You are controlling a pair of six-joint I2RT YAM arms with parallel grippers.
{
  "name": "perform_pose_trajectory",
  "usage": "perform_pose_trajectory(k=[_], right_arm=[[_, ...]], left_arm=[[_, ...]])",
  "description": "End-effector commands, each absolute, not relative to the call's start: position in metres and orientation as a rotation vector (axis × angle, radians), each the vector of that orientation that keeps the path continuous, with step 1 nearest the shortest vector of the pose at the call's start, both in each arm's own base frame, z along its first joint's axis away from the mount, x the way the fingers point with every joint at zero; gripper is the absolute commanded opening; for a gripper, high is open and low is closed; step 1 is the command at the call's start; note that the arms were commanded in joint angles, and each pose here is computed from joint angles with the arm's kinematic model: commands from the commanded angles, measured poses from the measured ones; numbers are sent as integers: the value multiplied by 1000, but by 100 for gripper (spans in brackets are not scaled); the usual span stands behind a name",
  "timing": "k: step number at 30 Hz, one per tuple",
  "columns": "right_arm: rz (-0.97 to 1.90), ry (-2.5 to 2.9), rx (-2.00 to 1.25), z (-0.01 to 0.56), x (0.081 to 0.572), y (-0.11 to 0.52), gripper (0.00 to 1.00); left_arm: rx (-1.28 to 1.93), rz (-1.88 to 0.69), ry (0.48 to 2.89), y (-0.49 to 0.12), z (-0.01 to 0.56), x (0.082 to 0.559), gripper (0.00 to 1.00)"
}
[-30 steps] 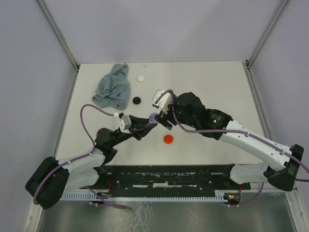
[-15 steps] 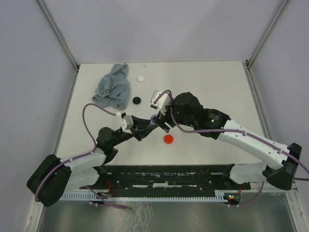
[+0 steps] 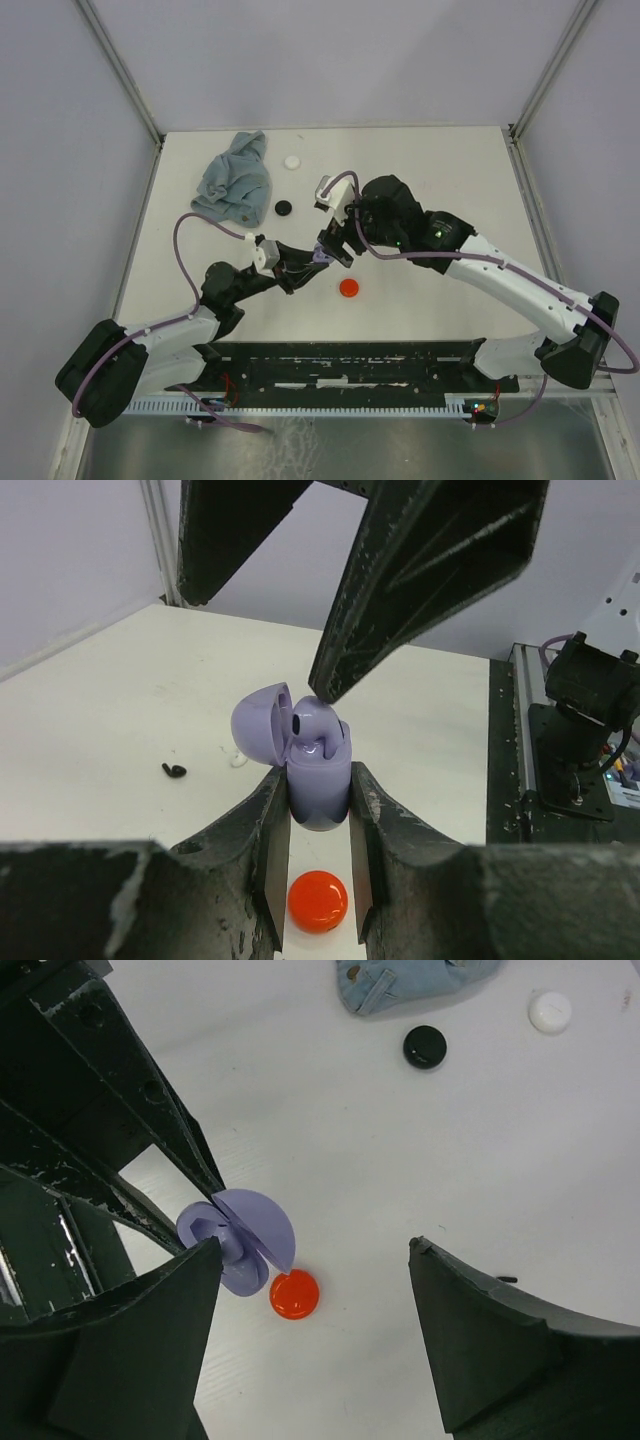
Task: Insert the wireless bluetooth earbuds into the charging case
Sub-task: Place the earbud in the charging case, then close the charging case.
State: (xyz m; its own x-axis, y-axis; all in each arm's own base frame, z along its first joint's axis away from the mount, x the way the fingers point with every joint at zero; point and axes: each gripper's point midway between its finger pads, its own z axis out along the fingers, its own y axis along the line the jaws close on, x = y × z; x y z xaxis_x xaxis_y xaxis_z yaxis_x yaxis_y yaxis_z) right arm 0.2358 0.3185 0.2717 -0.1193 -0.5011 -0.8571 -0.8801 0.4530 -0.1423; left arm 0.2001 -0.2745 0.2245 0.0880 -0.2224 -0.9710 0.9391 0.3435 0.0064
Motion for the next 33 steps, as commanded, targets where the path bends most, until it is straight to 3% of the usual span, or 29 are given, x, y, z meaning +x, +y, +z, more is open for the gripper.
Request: perform_pose_trajectory(k=[1, 20, 33], right_arm=[[671, 1691, -1298, 299, 214, 309, 84], [1009, 1627, -1557, 269, 184, 327, 85], [944, 1677, -1571, 260, 181, 309, 80]], left_arm=[[871, -991, 1023, -276, 244, 193, 3], [908, -1082, 971, -287, 260, 185, 3], [742, -1081, 1277, -293, 220, 229, 3]])
